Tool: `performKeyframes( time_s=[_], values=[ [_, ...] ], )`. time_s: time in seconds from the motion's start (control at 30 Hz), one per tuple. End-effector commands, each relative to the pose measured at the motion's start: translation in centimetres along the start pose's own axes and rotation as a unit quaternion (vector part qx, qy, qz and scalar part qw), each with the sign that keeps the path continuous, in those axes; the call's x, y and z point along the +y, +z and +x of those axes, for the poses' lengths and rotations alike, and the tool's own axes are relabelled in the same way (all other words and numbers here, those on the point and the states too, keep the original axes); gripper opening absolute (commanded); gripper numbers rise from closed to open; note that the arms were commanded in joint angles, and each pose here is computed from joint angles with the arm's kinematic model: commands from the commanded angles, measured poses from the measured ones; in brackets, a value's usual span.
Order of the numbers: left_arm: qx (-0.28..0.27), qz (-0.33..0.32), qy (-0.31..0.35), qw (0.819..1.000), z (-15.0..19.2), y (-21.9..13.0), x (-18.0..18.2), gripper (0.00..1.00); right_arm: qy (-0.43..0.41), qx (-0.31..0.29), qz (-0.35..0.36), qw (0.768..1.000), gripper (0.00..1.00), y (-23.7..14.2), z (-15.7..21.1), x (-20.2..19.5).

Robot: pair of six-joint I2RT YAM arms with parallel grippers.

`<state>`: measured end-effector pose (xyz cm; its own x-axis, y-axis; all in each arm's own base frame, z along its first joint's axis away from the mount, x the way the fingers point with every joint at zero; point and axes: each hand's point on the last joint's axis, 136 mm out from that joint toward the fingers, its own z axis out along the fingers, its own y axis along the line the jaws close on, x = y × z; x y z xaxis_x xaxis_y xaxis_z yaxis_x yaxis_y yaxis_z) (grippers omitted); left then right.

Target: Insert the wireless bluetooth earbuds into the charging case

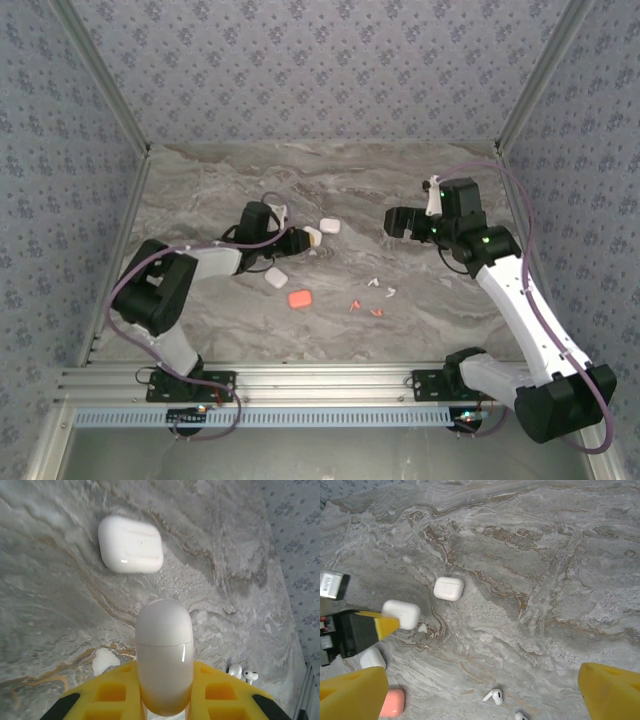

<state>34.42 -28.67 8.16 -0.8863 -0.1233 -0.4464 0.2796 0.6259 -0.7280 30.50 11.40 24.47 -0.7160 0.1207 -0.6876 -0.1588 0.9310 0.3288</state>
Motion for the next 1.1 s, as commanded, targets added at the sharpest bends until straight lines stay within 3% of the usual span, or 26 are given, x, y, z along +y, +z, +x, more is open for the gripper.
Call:
performKeyframes(
  time_s=[0.0,0.17,0.4,0.6,0.8,1.07],
  values=[
    [0.025,0.029,-0.022,0.999,0.3,1.6,-2.4,0.0,0.009,-0.003,0.01,1.0,1.0,-0.4,0.2,-0.6],
    [0.035,0.015,-0.053,0.998,1.3,3.7,-1.8,0.01,0.014,0.002,0.013,1.0,1.0,-0.2,0.5,-0.9],
    [0.033,-0.01,-0.088,0.996,2.0,4.8,-0.1,0.11,0.016,0.003,0.014,1.0,1.0,-0.2,0.6,-1.2],
    [0.03,-0.031,-0.09,0.995,2.2,4.3,0.7,0.4,0.02,0.002,0.017,1.0,1.0,-0.3,0.4,-1.6],
    [0.008,-0.059,-0.061,0.996,0.9,1.9,0.5,0.64,0.014,-0.014,-0.009,1.0,1.0,-0.7,-0.3,-0.8],
    [-0.077,-0.098,-0.015,0.992,-3.5,-5.5,0.1,0.79,-0.017,-0.04,-0.052,0.998,1.0,-0.7,-1.3,1.3]
  ],
)
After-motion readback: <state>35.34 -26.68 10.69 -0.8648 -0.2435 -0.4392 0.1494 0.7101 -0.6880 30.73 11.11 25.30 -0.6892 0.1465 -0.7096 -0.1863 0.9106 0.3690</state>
